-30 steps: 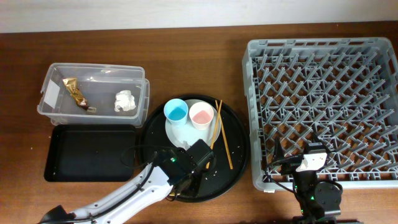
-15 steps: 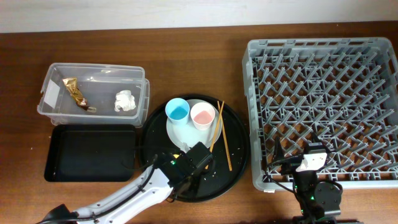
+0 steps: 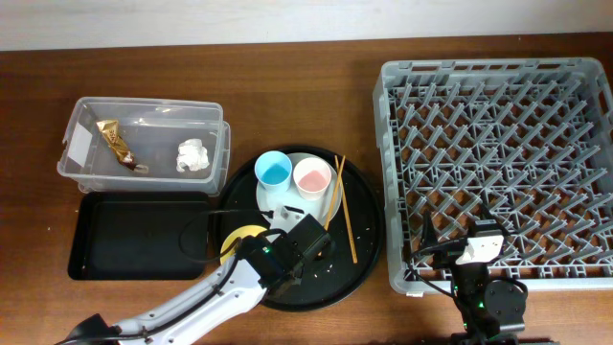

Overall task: Sort waste into correct bins and load items into the dishwasher rack
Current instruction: 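Grasp the rim of the yellow bowl with the left gripper, then tip the yellow bowl over the black tray to dump the food scraps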

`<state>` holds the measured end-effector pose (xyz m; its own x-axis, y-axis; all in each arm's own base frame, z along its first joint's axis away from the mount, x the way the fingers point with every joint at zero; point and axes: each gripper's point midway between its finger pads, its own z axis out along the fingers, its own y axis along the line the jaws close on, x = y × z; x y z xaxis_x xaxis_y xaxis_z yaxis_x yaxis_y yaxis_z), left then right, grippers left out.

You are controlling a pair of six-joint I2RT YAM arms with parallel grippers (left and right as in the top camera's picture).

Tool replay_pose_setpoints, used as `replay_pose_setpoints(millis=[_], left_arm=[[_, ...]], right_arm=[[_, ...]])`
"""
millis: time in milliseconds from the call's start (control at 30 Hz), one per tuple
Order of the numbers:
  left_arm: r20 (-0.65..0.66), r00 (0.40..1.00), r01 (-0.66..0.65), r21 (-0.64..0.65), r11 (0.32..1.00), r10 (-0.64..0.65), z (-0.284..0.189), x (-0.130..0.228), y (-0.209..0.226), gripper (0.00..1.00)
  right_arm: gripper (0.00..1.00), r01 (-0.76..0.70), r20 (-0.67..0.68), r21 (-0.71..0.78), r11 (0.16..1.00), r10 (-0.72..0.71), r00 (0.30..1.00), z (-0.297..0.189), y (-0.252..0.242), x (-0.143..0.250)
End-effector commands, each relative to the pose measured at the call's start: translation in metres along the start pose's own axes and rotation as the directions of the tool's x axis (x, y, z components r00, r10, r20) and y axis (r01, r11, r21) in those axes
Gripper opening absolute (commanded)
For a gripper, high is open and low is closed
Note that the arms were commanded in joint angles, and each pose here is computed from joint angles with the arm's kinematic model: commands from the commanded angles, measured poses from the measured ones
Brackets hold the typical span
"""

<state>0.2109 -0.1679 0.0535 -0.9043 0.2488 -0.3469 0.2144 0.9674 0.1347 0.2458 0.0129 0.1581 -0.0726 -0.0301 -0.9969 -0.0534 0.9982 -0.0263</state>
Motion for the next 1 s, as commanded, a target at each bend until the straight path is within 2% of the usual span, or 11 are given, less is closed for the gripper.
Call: replay_pose_setpoints(millis=[0, 133, 200, 500, 600, 767, 800, 967], left_arm=[[0.0, 0.999, 0.049, 0.011, 0.999, -0.049, -0.001, -0.002, -0.003, 0.25], [-0.04, 0.998, 0.042, 0.024, 0.999, -0.041, 0.013, 0.004, -0.012, 0.25], [-0.042, 0.998, 0.041, 0.021, 0.999, -0.04, 0.014, 0.004, -0.012, 0.15], [-0.059, 0.998, 0.034, 0.009, 0.999, -0.034, 0.023, 0.009, -0.012, 0.16], [-0.066, 0.997, 0.031, 0.004, 0.999, -0.031, 0.025, 0.01, -0.012, 0.12], [-0.066, 0.997, 0.031, 0.004, 1.0, -0.031, 0.025, 0.01, -0.013, 0.12], [-0.066, 0.997, 0.032, 0.004, 0.999, -0.031, 0.025, 0.01, -0.013, 0.07], [-0.064, 0.997, 0.031, 0.006, 0.999, -0.031, 0.025, 0.009, -0.013, 0.01]], right_arm=[[0.98, -0.003, -0.005, 0.001, 1.0, 0.003, 1.0, 0.0, 0.0, 0.003], [0.98, -0.003, -0.005, 0.001, 1.0, 0.003, 1.0, 0.0, 0.0, 0.003], [0.98, -0.003, -0.005, 0.001, 1.0, 0.003, 1.0, 0.0, 0.0, 0.003], [0.98, -0.003, -0.005, 0.001, 1.0, 0.003, 1.0, 0.0, 0.0, 0.003], [0.99, -0.003, -0.005, 0.001, 1.0, 0.003, 1.0, 0.0, 0.0, 0.003], [0.98, -0.003, -0.005, 0.001, 1.0, 0.003, 1.0, 0.0, 0.0, 0.003], [0.98, -0.003, -0.005, 0.001, 1.0, 0.003, 1.0, 0.0, 0.0, 0.003], [0.98, -0.003, -0.005, 0.001, 1.0, 0.003, 1.0, 0.0, 0.0, 0.003]])
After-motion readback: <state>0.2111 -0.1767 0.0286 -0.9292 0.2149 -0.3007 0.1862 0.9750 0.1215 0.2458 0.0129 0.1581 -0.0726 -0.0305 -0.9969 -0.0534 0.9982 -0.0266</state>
